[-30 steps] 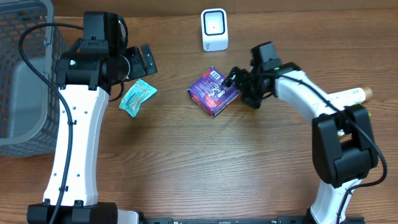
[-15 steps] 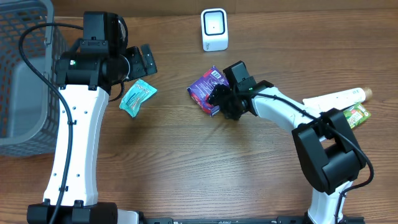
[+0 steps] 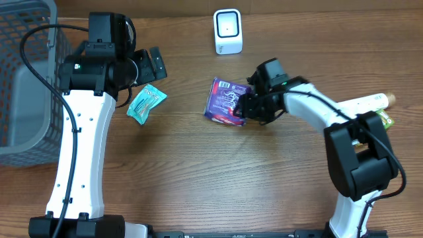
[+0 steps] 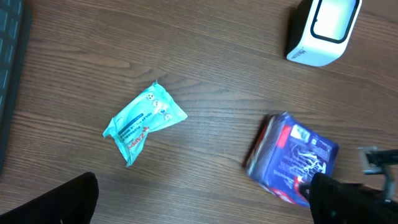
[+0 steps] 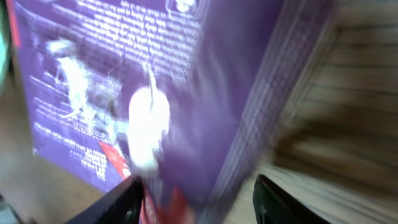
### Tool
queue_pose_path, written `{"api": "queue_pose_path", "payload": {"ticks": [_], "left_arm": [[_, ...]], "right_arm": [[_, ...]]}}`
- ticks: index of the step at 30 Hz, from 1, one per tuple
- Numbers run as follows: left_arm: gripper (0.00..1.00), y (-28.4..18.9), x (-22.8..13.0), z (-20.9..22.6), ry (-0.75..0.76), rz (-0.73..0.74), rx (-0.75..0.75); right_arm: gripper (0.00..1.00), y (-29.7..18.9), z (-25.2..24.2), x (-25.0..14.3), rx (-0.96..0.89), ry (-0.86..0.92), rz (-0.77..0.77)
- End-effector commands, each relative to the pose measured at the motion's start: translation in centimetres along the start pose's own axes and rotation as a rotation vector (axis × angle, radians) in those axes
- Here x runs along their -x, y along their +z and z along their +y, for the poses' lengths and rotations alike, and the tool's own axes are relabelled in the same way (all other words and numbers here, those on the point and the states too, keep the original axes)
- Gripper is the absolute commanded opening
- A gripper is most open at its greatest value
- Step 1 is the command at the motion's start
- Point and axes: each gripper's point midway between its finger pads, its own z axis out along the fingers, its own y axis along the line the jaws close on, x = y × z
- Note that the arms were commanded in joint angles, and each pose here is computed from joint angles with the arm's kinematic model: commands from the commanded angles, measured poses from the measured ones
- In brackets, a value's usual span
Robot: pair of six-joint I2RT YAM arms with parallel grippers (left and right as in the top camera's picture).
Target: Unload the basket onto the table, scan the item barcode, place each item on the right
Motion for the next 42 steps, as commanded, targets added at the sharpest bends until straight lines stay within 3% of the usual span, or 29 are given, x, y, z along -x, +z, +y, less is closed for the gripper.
{"api": "queue_pose_path", "payload": {"ticks": [1, 5, 9, 11, 14, 15, 23, 31, 39, 40, 42], "left_arm": [[0.99, 0.0, 0.2, -0.2, 0.020, -0.002, -0.005], [1.00, 0.0, 0.2, -0.2, 0.020, -0.002, -0.005], [1.00, 0.0, 0.2, -0.2, 0.020, -0.002, -0.005], [1.00, 0.0, 0.2, -0.2, 0.020, -0.002, -0.005], [0.99, 0.0, 0.2, -0.2, 0.020, -0.002, -0.005], [1.00, 0.0, 0.2, -0.2, 0.020, -0.002, -0.005], [1.00, 0.0, 0.2, -0.2, 0.020, -0.002, -0.005], [1.00, 0.0, 0.2, -0.2, 0.020, -0.002, -0.005], [1.00, 0.0, 0.2, -0.2, 0.020, -0.002, -0.005], [0.99, 0.0, 0.2, -0.2, 0.020, -0.002, -0.005], [1.00, 0.0, 0.2, -0.2, 0.020, -0.002, -0.005]], "right_arm": [[0.59, -2.1, 1.2, 1.2, 0.040, -0.406, -0.004], [0.83, -3.4, 1.2, 1.9, -0.010, -0.401, 0.002], [0.93, -4.7, 1.2, 3.2, -0.010, -0.132, -0.029], [0.91, -5.1, 0.2, 3.2, -0.015, 0.079, -0.027], [0.65, -4.7, -1.1, 2.5, 0.008, 0.208, -0.009], [0.63, -4.4, -1.2, 2.1, 0.033, 0.209, 0.000], [0.79, -2.0, 0.7, 0.0, 0.304, 0.100, 0.029], [0.84, 0.2, 0.0, -0.3, 0.369, 0.175, -0.016], [0.70, 3.4, 0.7, -0.7, 0.396, 0.274, 0.011], [0.64, 3.6, 0.7, -0.7, 0.395, 0.281, 0.011], [0.41, 3.5, 0.6, -0.4, 0.392, 0.278, 0.001]]}}
